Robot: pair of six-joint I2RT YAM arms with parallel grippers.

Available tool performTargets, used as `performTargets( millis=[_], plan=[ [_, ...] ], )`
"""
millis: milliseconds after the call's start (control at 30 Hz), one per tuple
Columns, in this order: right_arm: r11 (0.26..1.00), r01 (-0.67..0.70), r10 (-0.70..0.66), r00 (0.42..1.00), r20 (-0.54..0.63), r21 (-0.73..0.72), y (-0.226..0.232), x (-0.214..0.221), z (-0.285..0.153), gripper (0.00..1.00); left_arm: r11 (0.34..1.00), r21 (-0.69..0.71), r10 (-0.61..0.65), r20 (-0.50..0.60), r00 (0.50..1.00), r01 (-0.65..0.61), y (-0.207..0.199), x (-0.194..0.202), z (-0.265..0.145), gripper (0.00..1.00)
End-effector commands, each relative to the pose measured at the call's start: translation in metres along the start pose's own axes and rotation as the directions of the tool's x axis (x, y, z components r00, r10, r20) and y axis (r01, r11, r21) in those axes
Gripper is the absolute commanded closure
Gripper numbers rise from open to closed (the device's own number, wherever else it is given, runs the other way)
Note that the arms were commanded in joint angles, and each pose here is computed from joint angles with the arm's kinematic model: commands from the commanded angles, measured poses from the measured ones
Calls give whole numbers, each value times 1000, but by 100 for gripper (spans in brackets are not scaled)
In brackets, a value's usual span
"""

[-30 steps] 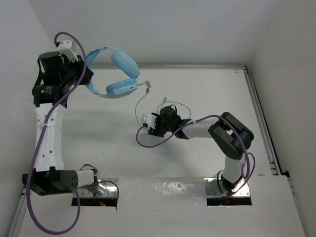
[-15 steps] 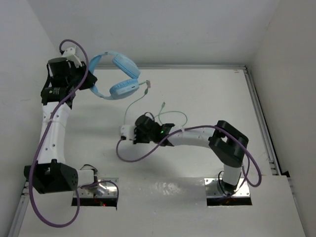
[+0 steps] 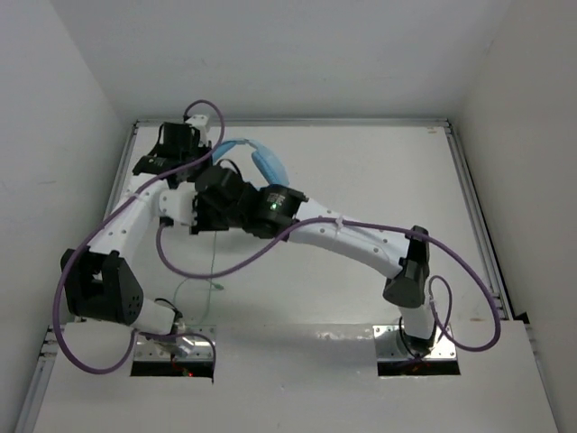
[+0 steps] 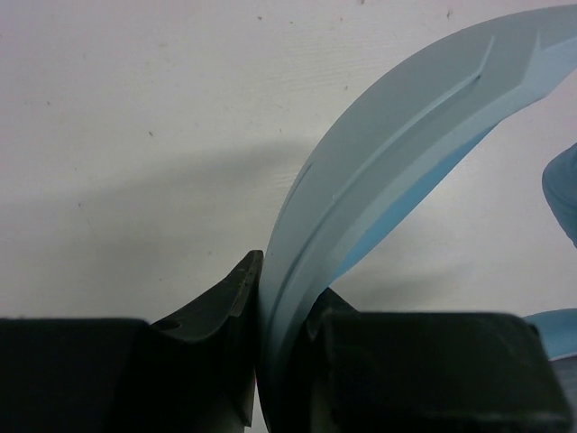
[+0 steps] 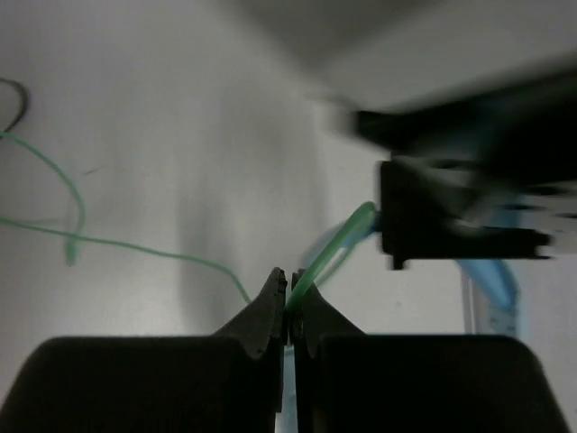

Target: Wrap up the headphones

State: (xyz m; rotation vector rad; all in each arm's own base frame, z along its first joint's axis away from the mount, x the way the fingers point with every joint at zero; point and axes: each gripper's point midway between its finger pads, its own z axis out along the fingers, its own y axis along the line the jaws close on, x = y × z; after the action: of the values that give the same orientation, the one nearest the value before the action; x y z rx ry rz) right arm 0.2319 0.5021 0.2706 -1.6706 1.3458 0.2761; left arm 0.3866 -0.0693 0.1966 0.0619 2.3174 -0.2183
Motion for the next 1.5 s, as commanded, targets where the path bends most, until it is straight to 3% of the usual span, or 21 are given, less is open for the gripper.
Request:
performTargets(
  millis=[0,133,267,400,467,533,633,733,867,1000,1067,1167,1233,1300,1333,1367,1433,1467],
  plan=[
    [980,-100,118,988,-98,170,-78,35,-22,100,994,-2,107,124,987,-108,-9,-28,-15,100],
    [931,-208,243,966,-84,300,-130,54,-54,100,959,-139,270,161,949,-249,-7,-33,-22,100],
    [878,-296,325,946,-13,376,-162,60,-85,100,899,-134,437,182,881,-418,-40,-25,-27,100],
    [812,-259,353,932,-86,523,-200,100,-120,100,864,-83,504,151,851,-497,-56,-7,-25,100],
    [777,-246,382,916,-124,579,-211,116,-135,100,847,-141,530,139,836,-513,-49,-5,-24,100],
    [743,-221,410,897,-168,632,-218,130,-153,100,800,-333,565,134,814,-500,-27,-19,-30,100],
    [775,-285,451,874,-179,564,-195,131,-156,100,727,-537,578,143,803,-427,-2,-38,-42,100],
    [825,-367,473,865,-170,429,-161,130,-141,100,707,-563,606,170,777,-428,-5,-56,-51,100],
    [759,-258,460,862,-212,598,-183,152,-163,100,694,-510,667,191,721,-507,-22,-57,-56,100],
    [660,-31,475,792,-385,751,-205,184,-198,100,647,-562,695,159,701,-515,-18,-48,-59,100],
    [648,1,477,779,-407,761,-208,188,-203,100,636,-569,705,154,693,-520,-18,-48,-60,100],
    [670,-62,453,824,-341,740,-206,192,-188,100,673,-470,709,188,679,-572,-33,-40,-55,100],
    [642,-167,417,895,-159,748,-219,167,-192,100,714,-334,694,217,687,-615,-53,-25,-48,100],
    [636,-240,405,913,-52,733,-222,167,-202,100,747,-194,665,219,714,-636,-70,-6,-43,100],
    [657,-300,355,932,67,691,-228,148,-197,100,757,-145,652,222,725,-637,-77,-1,-43,100],
    [648,-342,379,920,102,681,-226,161,-194,100,763,-102,642,235,730,-638,-84,-2,-47,100],
    [637,-392,330,917,225,663,-235,143,-203,100,767,30,617,237,750,-641,-102,12,-50,100],
    [639,-401,340,913,227,656,-233,153,-199,100,768,74,602,251,758,-636,-110,11,-57,100]
  ],
)
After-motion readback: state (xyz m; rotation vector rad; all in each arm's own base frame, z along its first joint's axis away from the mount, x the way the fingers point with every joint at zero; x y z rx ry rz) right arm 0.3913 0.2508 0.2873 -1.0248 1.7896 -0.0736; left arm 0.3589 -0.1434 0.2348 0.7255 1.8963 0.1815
